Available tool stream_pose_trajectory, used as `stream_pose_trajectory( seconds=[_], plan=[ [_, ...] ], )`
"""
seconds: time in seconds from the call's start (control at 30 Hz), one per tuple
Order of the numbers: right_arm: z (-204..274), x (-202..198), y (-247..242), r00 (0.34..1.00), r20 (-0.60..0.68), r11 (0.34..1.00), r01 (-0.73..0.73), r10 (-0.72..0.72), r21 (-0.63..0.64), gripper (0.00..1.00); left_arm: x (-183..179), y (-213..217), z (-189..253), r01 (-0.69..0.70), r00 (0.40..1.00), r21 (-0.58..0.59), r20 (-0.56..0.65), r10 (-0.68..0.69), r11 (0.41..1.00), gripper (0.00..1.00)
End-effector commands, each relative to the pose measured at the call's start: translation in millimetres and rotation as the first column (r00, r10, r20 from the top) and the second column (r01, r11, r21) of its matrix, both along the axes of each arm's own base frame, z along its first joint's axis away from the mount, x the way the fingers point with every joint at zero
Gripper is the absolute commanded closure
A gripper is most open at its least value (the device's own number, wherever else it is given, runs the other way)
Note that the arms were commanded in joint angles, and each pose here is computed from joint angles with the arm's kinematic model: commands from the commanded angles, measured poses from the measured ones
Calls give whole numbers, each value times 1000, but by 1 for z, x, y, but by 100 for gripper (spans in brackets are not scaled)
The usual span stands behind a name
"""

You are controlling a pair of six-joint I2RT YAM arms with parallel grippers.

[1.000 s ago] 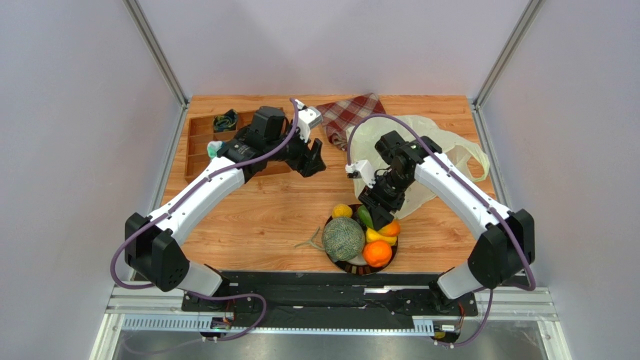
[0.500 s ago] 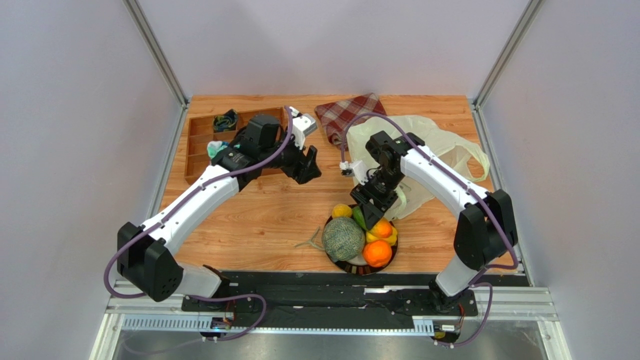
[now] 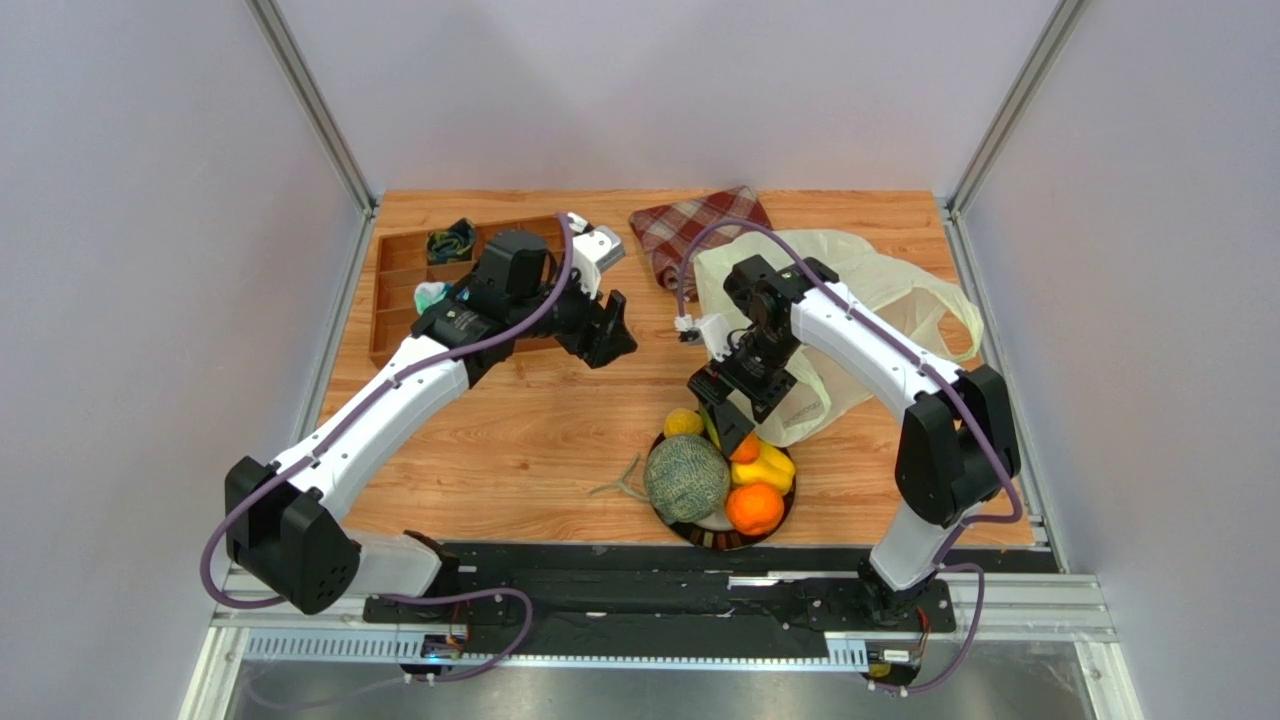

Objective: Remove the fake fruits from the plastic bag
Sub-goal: Place the fake fruit on the plate, then reset both arms

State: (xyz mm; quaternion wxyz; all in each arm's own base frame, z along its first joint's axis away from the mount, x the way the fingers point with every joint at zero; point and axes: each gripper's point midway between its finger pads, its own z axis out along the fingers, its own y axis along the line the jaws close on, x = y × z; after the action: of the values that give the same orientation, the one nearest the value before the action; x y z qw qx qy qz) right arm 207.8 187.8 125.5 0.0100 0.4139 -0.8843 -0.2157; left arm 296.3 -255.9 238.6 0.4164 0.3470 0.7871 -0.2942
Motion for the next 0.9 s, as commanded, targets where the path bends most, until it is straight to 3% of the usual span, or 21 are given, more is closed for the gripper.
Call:
stream_pose_trajectory(
  seconds=[0.0, 0.3, 0.53, 0.73, 0.8, 0.87],
  plan=[
    [16, 5, 0, 997, 79, 1000, 9, -11, 19, 0, 3, -5, 16, 24, 999, -49, 49, -22, 999, 25],
    [47, 25, -10, 974, 214, 997, -73, 75, -16, 0, 6, -8, 17, 30, 998, -46, 52, -27, 998, 25],
    [60, 35, -30, 982, 182, 999, -43, 42, -1, 0, 8, -4, 18, 23, 998, -24, 63, -21, 999, 24],
    [42, 68, -68, 986, 151, 998, 65, -65, -1, 0, 20, 41, 34, -103, 988, 24, 116, 100, 994, 14],
    [25, 100, -97, 976, 145, 986, 166, -160, -25, 0, 29, 63, 34, -170, 979, 49, 126, 163, 984, 10],
    [30, 150, -144, 923, 247, 946, 318, -294, -62, 0, 32, 76, 37, -209, 969, 58, 143, 199, 976, 7]
  ],
)
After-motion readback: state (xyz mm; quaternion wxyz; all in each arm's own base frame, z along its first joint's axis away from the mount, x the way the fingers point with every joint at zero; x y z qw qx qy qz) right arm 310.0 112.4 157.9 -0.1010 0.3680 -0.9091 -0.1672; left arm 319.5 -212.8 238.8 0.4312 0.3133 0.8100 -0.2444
